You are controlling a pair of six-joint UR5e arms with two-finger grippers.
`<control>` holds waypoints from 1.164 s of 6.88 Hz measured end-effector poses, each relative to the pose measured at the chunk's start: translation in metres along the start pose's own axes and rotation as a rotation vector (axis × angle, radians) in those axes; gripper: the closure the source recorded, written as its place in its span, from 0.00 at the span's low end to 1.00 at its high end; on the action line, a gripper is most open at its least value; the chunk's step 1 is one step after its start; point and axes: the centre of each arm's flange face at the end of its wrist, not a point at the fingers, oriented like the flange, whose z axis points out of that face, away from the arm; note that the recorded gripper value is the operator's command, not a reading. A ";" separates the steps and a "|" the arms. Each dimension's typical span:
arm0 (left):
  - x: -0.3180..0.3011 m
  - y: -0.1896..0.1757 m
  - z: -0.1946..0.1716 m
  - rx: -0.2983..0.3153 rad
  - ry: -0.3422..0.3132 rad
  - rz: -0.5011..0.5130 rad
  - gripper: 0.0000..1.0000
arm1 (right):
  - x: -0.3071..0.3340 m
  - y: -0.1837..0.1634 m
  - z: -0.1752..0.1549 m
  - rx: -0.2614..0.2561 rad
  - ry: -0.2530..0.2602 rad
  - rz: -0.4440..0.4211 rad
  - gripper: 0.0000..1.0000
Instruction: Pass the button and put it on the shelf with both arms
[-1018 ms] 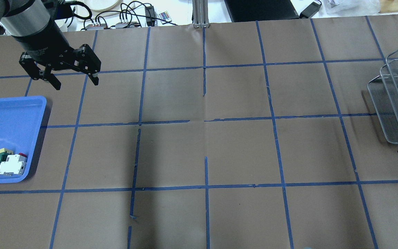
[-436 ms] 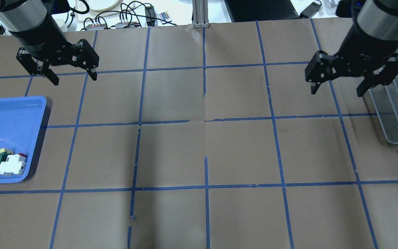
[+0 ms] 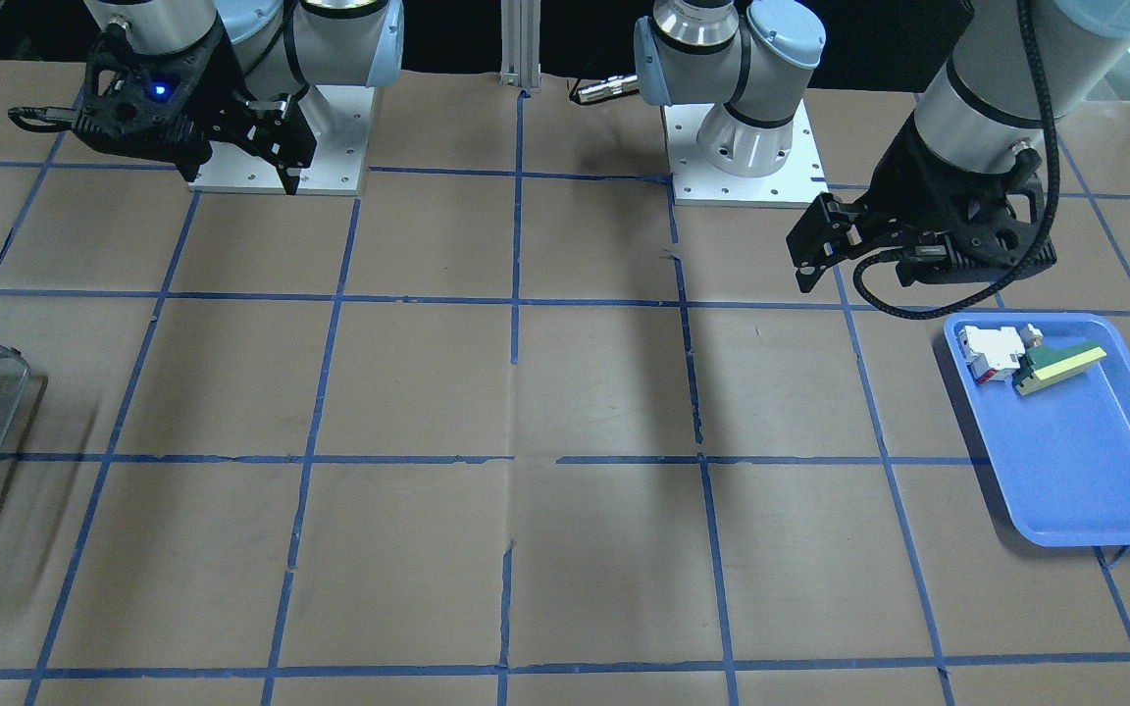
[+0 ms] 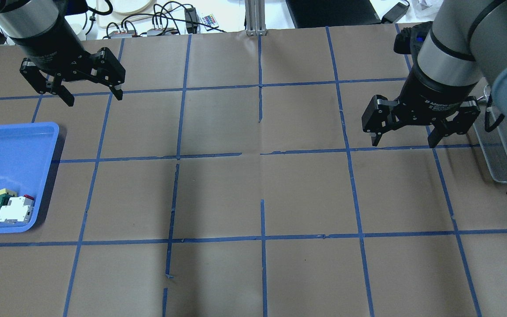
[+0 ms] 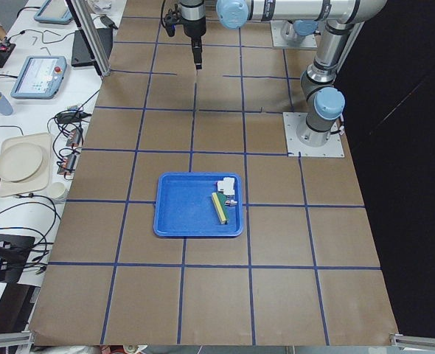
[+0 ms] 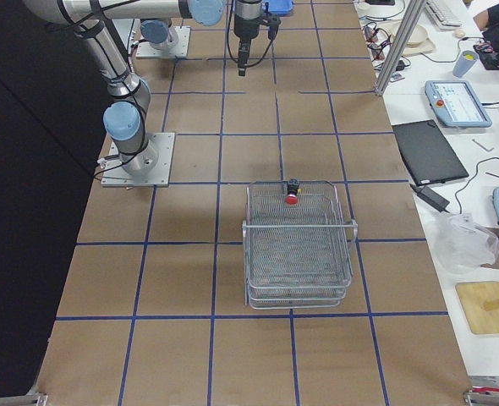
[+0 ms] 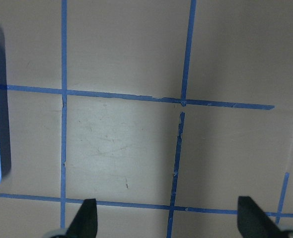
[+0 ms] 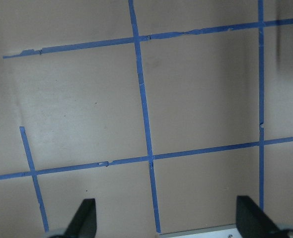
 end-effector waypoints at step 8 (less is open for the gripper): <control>0.000 -0.002 -0.001 0.016 0.001 0.008 0.00 | 0.008 -0.002 -0.010 0.015 -0.041 0.027 0.00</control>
